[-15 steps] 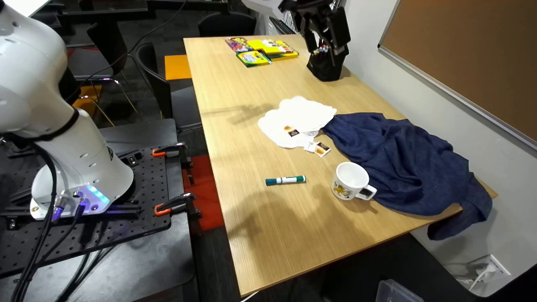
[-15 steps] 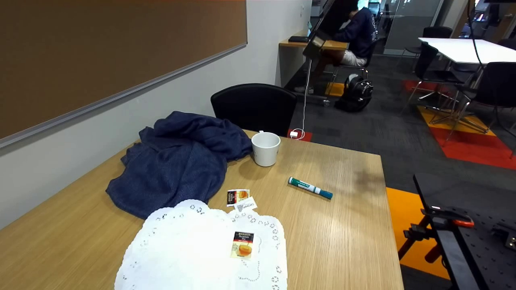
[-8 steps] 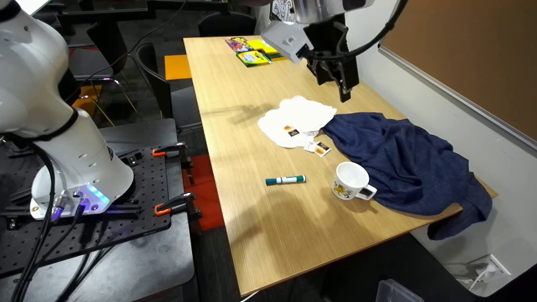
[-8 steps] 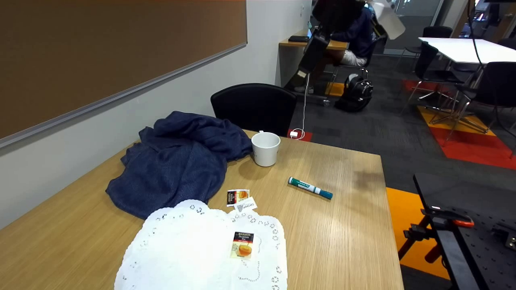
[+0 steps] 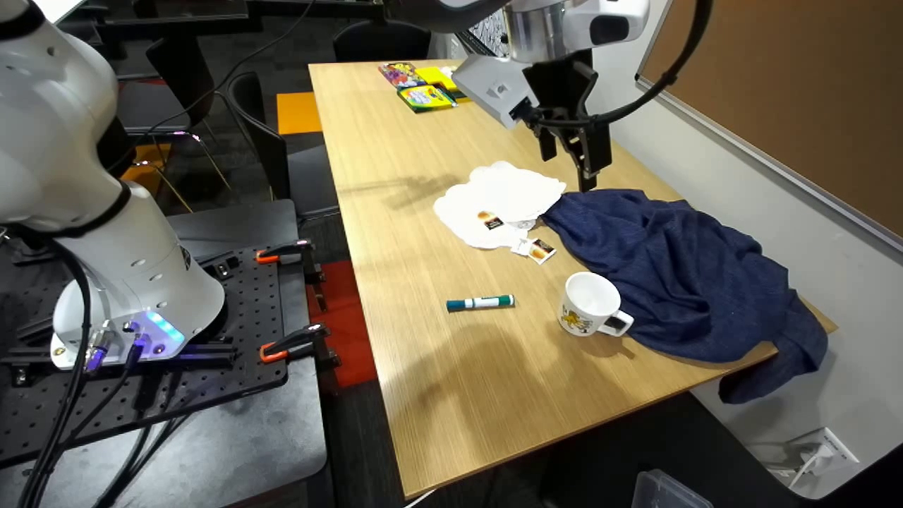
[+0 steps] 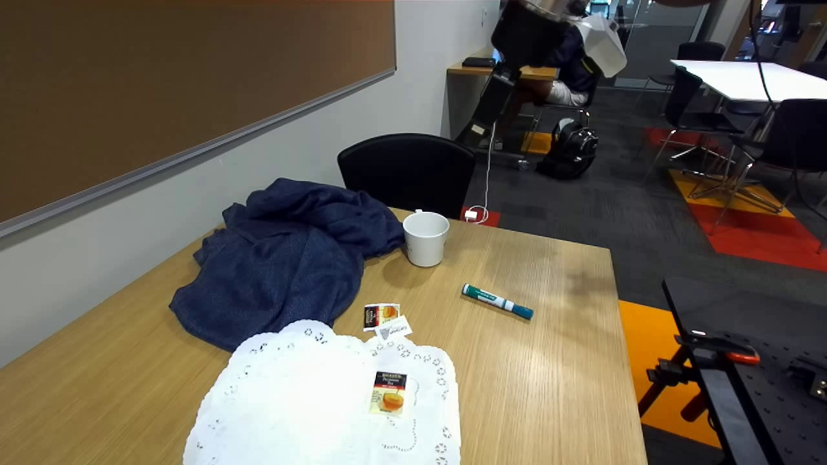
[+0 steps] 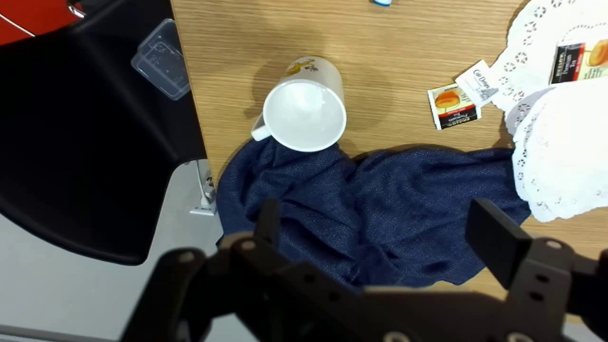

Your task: Move the white mug to the left

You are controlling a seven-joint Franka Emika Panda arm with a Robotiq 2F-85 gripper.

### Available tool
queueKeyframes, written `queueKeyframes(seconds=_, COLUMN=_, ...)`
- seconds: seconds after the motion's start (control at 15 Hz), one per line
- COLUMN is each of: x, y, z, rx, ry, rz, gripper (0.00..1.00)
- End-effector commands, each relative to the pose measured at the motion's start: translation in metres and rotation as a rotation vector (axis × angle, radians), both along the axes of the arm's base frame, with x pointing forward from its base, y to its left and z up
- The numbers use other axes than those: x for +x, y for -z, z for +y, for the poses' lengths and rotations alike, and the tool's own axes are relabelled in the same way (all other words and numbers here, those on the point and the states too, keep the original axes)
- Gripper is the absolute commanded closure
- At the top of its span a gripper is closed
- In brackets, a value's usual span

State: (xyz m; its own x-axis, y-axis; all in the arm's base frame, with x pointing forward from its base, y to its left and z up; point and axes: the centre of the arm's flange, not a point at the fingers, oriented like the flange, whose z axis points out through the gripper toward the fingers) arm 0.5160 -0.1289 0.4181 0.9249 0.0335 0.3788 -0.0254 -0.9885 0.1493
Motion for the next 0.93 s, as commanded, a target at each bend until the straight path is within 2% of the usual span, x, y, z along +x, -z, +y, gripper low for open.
queueKeyframes(seconds=0.0, x=0.019, y=0.007, z=-0.007, rx=0.004, ry=0.042, rz=-0.002, gripper=0.00)
queueKeyframes(seconds=0.27, x=0.055, y=0.032, z=-0.024, rx=0.012, ry=0.078, rz=0.029, gripper=0.00)
queueKeyframes(seconds=0.53, x=0.086, y=0.068, z=-0.036, rx=0.005, ry=0.028, rz=0.073, gripper=0.00)
queueKeyframes(seconds=0.87, x=0.106, y=0.107, z=-0.045, rx=0.067, ry=-0.047, rz=0.135, gripper=0.00)
